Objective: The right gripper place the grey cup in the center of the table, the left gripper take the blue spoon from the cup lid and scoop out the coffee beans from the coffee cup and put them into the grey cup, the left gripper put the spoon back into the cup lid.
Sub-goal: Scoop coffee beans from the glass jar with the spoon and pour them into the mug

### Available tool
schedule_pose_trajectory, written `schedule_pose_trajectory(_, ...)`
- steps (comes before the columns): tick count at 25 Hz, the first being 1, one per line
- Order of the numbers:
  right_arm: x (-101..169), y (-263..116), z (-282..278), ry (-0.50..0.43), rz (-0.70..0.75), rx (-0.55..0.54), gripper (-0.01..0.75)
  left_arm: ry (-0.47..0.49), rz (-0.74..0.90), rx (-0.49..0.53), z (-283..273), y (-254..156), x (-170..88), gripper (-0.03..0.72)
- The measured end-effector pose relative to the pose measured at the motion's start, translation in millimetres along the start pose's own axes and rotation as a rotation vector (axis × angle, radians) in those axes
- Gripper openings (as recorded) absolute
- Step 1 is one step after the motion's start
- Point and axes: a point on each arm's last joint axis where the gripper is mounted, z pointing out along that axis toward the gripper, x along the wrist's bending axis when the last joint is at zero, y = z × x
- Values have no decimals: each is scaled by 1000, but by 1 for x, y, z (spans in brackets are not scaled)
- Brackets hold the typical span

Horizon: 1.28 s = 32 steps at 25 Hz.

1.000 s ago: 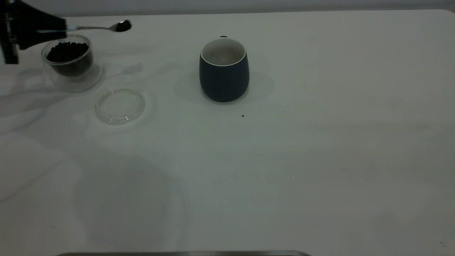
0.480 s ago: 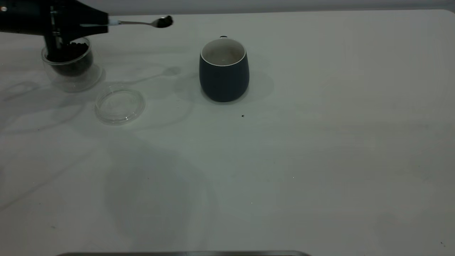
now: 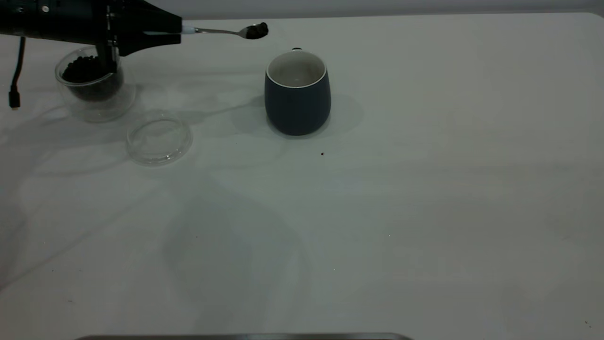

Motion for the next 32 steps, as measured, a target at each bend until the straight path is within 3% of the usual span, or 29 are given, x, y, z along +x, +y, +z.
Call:
schedule_pose_trajectory(13, 0, 0, 0, 0, 0, 0, 462, -15, 172, 71, 31, -8, -11, 123)
schedule_pose_trajectory(21, 0, 0, 0, 0, 0, 0, 462, 73, 343, 66, 41, -8, -6, 123)
schedule_pose_trajectory(32, 0, 0, 0, 0, 0, 0, 462, 93, 693, 73, 41, -7, -4, 123)
